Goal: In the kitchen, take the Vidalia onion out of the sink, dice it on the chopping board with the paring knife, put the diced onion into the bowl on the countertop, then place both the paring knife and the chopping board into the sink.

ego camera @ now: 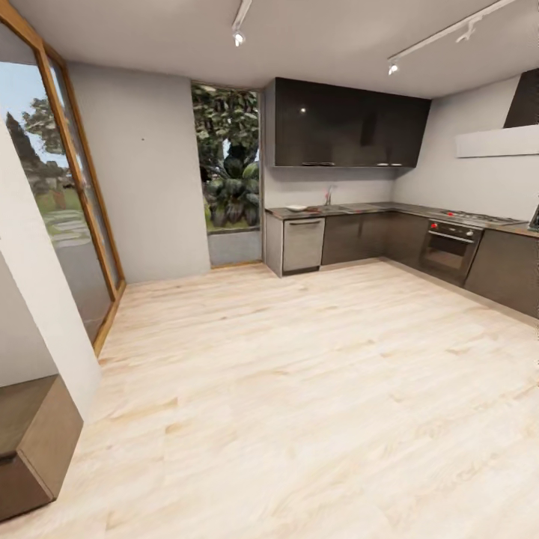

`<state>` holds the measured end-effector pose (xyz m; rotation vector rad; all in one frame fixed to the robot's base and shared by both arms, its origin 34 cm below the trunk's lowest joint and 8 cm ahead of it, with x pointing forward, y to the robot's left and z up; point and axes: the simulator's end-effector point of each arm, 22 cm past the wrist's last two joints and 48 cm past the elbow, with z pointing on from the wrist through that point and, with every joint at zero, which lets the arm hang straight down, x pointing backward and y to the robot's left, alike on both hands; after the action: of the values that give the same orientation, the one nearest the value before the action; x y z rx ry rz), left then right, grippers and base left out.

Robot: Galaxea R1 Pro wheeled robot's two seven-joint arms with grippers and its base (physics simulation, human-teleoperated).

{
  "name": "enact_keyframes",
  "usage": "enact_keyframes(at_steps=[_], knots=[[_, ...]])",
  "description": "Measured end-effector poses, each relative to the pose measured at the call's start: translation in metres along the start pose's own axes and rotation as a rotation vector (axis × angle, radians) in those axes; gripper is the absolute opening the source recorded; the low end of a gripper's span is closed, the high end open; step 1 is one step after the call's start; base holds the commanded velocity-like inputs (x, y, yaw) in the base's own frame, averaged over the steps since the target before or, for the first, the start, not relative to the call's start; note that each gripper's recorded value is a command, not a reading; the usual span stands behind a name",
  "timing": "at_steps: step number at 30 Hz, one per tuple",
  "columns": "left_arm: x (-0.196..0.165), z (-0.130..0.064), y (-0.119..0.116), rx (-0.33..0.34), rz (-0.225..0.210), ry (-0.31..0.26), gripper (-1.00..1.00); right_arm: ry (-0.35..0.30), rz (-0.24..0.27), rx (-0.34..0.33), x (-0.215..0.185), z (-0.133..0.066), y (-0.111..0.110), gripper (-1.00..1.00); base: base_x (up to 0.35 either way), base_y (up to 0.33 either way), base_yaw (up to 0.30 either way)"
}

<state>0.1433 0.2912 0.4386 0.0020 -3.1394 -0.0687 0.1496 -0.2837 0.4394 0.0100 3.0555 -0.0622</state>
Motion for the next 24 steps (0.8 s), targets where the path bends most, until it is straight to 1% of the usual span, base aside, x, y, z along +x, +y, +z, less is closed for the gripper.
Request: enact_keyframes(at_steps=[6, 24], knots=[[0.0000, 0.0000, 0.0000, 0.000, 0.000, 0.000, 1.00, 0.000, 0.000, 0.000, -0.0001, 0.0000, 0.0000, 1.00, 0.342, 0.000, -0.166], [0.0000, 0.0000, 0.0000, 0.000, 0.000, 0.000, 1.00, 0.000, 0.000, 0.000, -0.0001, 0.0000, 0.0000, 1.00, 0.342, 0.000, -0.213]])
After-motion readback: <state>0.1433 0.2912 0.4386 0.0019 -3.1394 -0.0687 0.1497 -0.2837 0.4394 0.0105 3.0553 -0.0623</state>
